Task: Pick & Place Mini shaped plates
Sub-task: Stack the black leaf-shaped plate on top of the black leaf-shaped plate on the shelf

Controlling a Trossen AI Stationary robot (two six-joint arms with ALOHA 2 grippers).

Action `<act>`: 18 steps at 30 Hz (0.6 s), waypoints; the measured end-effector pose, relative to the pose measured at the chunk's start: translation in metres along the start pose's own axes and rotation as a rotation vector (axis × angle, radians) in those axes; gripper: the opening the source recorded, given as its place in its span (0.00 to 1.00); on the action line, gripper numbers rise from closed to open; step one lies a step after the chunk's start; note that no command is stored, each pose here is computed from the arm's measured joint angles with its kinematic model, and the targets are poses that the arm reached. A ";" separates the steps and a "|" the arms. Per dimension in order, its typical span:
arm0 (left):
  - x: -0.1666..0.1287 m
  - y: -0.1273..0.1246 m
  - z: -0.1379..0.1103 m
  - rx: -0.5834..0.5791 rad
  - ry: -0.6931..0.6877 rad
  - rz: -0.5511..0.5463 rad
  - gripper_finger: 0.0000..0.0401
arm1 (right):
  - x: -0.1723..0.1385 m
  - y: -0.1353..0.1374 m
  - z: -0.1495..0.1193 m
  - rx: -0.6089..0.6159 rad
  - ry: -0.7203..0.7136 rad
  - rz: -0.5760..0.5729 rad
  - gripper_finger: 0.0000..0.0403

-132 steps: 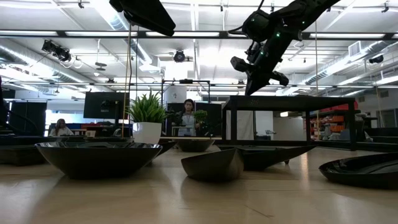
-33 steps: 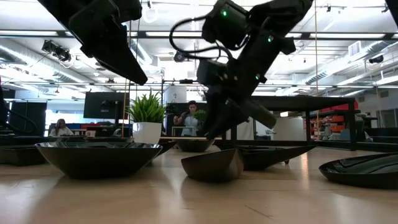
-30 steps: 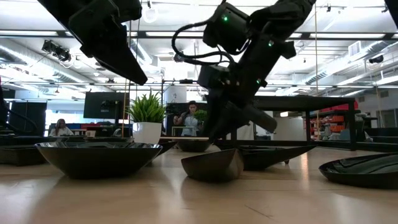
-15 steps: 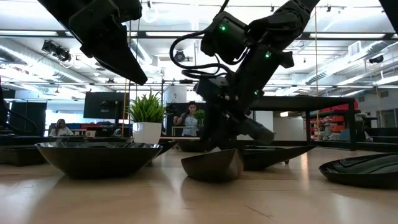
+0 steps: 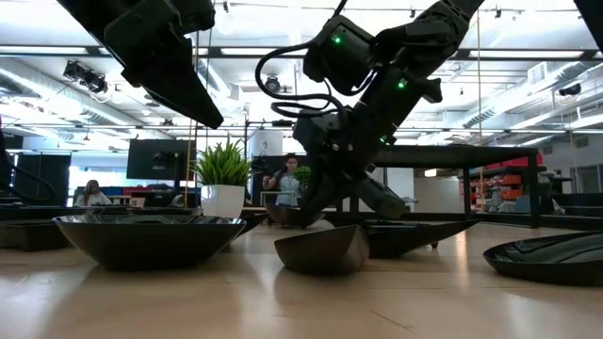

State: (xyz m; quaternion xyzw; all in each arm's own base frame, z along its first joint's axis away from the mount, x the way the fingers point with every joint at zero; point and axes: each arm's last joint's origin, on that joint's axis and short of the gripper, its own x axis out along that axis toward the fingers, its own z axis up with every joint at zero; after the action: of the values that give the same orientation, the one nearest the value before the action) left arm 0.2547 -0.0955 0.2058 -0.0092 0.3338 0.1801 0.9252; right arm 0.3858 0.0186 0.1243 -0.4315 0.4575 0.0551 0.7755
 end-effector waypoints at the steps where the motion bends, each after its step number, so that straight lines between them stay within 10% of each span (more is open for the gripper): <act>1: 0.000 0.000 0.000 0.000 0.000 0.000 0.48 | 0.000 0.000 0.000 -0.001 -0.001 0.000 0.01; 18: 0.000 0.000 0.000 -0.001 0.000 0.000 0.48 | -0.076 0.011 0.048 -0.031 -0.143 -0.159 0.01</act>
State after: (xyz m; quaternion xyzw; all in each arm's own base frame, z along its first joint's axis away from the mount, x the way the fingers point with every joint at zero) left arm 0.2548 -0.0956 0.2059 -0.0095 0.3337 0.1801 0.9253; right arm 0.3684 0.0838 0.1854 -0.4731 0.3647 0.0310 0.8013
